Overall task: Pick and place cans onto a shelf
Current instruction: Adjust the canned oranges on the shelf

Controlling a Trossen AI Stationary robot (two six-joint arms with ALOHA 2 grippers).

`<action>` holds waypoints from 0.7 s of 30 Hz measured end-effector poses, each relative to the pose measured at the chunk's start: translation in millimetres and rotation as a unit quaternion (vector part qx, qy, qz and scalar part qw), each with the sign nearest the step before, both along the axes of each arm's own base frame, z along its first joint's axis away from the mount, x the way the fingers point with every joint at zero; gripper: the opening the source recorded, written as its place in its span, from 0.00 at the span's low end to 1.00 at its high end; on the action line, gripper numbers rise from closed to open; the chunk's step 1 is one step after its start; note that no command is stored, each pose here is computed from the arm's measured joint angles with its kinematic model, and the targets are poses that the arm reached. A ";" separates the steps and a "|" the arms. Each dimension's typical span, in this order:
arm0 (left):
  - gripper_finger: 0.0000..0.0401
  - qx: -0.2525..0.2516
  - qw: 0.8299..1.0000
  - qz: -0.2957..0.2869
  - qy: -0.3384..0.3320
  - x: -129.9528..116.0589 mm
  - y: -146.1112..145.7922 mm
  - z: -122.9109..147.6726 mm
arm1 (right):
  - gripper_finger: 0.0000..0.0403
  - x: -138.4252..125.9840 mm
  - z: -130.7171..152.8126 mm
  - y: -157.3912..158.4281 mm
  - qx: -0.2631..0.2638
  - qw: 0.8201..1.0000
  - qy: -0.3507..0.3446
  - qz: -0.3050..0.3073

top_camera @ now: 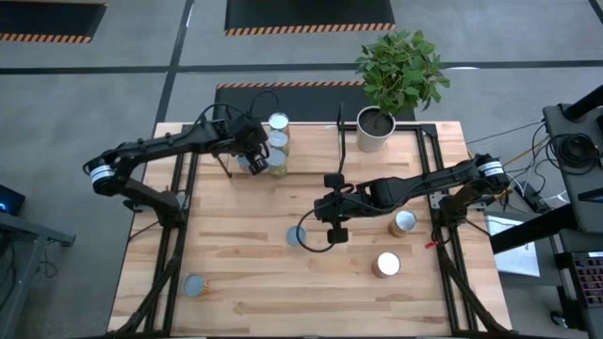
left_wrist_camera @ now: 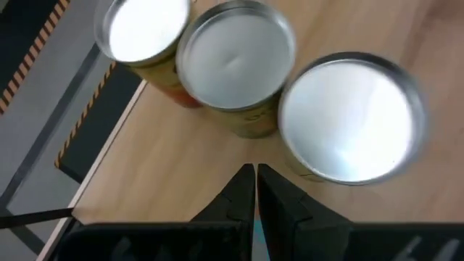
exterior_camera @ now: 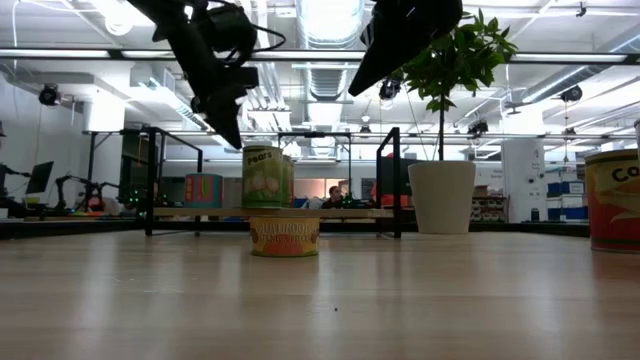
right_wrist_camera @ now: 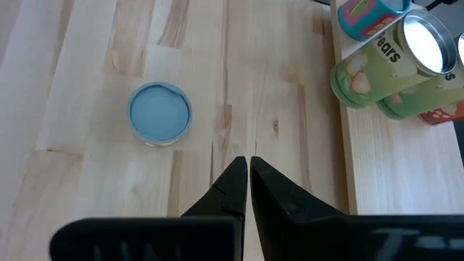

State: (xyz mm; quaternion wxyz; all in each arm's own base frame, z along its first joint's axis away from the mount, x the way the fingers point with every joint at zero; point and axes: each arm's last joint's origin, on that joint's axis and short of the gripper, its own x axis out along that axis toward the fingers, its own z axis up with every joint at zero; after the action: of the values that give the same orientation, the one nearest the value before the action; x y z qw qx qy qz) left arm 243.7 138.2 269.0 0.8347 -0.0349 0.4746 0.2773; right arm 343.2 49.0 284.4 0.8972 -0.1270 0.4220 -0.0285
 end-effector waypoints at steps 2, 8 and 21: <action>0.00 -0.002 1.000 -0.005 0.000 0.7 -3.8 -0.9 | 0.02 -0.1 0.0 0.0 -0.001 1.000 0.001 0.001; 0.00 -0.016 1.000 -0.002 0.005 3.7 -10.9 -6.1 | 0.02 -0.5 -1.5 -0.1 -0.001 1.000 0.003 0.000; 0.00 -0.021 1.000 0.007 -0.003 6.8 -11.2 -8.0 | 0.02 -1.6 -5.9 -0.3 -0.001 1.000 0.009 0.000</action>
State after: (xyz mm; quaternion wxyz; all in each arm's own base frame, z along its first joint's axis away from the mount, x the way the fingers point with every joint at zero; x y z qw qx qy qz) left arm 250.5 127.1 261.0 0.8330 -0.0570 0.4779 0.2730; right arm 341.6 48.7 278.5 0.8930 -0.1281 0.4305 -0.0281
